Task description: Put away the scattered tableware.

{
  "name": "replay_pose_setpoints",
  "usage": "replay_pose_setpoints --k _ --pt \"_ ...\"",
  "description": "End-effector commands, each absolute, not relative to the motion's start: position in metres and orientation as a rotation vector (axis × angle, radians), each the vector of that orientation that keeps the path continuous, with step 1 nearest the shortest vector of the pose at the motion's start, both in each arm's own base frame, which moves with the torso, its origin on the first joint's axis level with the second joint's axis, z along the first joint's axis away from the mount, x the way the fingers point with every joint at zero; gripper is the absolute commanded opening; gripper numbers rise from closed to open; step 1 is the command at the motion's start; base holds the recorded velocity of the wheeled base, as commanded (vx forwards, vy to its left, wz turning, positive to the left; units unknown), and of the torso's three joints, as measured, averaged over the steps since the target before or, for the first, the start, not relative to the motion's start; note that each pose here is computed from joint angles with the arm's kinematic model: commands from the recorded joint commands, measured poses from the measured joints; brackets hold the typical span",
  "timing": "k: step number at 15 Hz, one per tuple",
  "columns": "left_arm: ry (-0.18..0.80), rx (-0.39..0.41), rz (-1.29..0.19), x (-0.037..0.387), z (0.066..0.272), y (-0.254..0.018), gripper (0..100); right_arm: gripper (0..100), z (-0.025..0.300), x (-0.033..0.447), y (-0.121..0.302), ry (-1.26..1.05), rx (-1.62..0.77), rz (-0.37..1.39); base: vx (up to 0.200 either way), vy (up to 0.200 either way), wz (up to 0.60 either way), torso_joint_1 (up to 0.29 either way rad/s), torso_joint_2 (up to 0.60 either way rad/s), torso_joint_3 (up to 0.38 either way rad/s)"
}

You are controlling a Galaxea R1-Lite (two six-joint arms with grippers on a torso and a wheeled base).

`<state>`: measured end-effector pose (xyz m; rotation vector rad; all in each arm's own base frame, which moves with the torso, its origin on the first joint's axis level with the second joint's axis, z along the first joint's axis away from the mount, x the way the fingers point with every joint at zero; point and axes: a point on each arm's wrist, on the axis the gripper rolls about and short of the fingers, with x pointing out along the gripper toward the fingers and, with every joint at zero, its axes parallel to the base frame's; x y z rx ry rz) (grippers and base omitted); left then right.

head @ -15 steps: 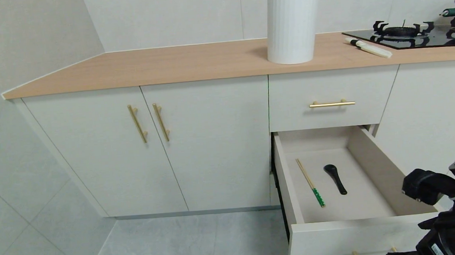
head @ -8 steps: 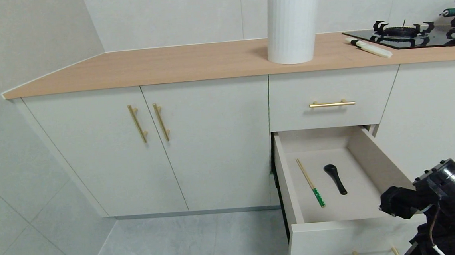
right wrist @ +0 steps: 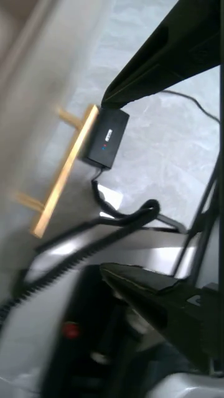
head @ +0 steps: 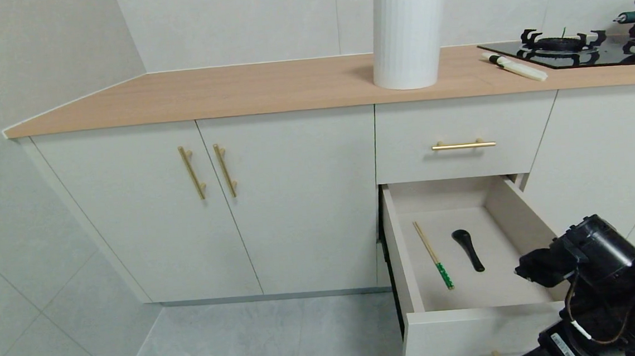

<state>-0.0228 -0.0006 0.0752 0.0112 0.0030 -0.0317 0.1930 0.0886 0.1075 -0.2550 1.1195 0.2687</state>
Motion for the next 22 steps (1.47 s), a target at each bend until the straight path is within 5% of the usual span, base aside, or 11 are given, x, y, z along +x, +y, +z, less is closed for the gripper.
replay_pose_setpoints --k 1,22 --pt "0.003 0.011 -0.032 -0.023 0.075 -0.001 100 100 0.104 0.202 0.089 1.131 -0.234 0.232 0.000 0.000 0.00 0.000 0.00 0.000" --pt "0.003 0.011 -0.032 -0.023 0.075 -0.001 100 100 0.071 0.277 0.092 0.824 0.049 -0.060 0.000 0.000 0.00 0.000 0.00 0.000"
